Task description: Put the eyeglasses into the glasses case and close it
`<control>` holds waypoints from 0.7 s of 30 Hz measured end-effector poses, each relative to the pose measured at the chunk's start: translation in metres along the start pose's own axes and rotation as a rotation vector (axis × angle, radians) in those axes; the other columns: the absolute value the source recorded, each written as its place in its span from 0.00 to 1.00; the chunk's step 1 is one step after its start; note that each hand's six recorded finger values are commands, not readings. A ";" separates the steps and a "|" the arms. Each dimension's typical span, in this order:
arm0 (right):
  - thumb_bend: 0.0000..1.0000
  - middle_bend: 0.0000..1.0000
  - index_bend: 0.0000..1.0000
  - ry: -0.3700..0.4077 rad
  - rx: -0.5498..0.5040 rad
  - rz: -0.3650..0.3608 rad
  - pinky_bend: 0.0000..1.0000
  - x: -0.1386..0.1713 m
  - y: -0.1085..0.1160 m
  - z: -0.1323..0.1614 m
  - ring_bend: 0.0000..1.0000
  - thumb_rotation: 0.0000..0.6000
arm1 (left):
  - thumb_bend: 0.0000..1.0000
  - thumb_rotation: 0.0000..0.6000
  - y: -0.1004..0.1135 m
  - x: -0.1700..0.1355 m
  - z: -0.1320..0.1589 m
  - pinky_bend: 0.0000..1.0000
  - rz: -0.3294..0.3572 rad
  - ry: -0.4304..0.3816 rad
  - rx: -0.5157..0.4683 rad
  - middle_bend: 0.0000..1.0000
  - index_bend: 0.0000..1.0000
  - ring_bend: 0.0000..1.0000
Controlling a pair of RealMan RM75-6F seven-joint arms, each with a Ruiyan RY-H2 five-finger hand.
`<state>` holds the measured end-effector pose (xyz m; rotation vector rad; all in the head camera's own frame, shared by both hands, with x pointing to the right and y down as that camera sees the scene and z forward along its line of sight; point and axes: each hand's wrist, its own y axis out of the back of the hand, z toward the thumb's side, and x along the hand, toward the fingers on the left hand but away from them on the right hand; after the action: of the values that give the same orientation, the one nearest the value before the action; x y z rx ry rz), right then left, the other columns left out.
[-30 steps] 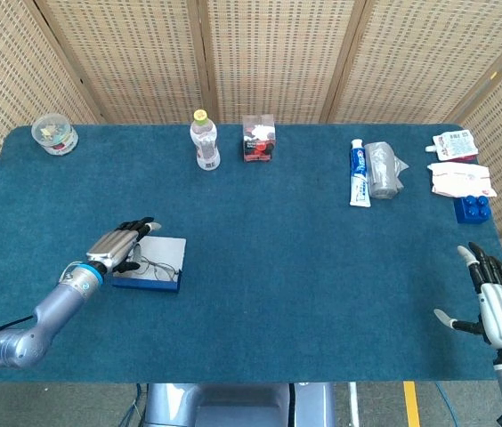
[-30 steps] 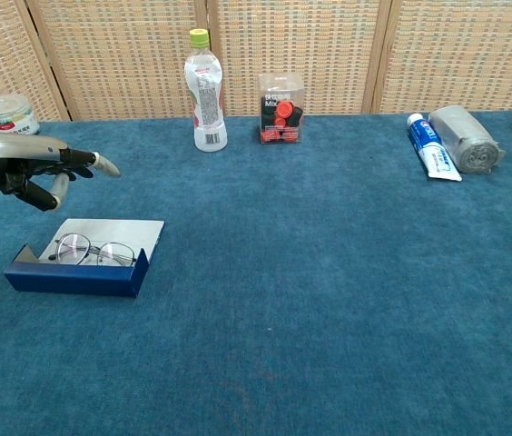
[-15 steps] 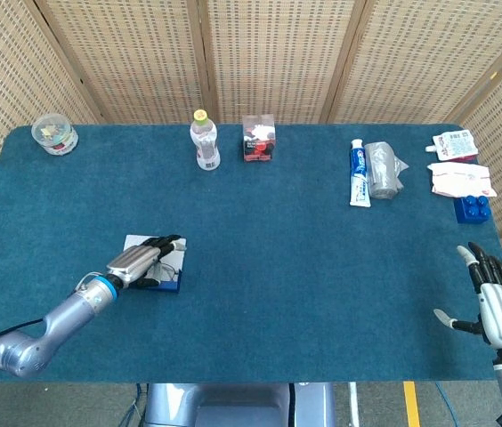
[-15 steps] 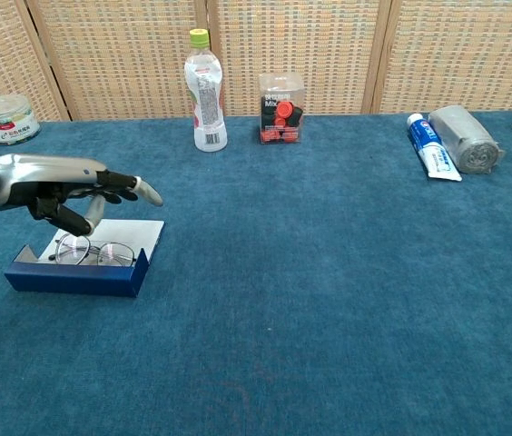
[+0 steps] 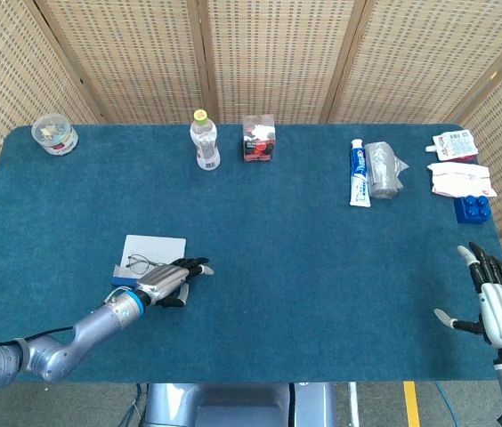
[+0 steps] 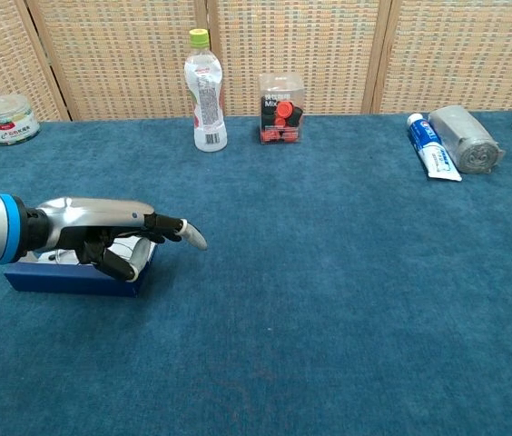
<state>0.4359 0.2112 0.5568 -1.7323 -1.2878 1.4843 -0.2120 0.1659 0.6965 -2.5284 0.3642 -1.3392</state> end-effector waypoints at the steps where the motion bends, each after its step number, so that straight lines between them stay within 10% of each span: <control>1: 0.00 0.00 0.00 0.000 0.000 0.000 0.00 0.000 0.000 0.000 0.00 1.00 | 0.97 1.00 -0.001 0.000 0.000 0.00 -0.002 -0.001 0.002 0.00 0.14 0.00; 21: 0.00 0.00 0.00 0.000 0.001 0.000 0.00 0.000 0.000 0.000 0.00 1.00 | 0.97 1.00 -0.018 -0.026 0.003 0.00 -0.084 -0.018 0.022 0.00 0.14 0.00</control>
<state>0.4355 0.2110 0.5567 -1.7317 -1.2874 1.4843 -0.2220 0.1921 0.6813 -2.5617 0.2405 -1.3419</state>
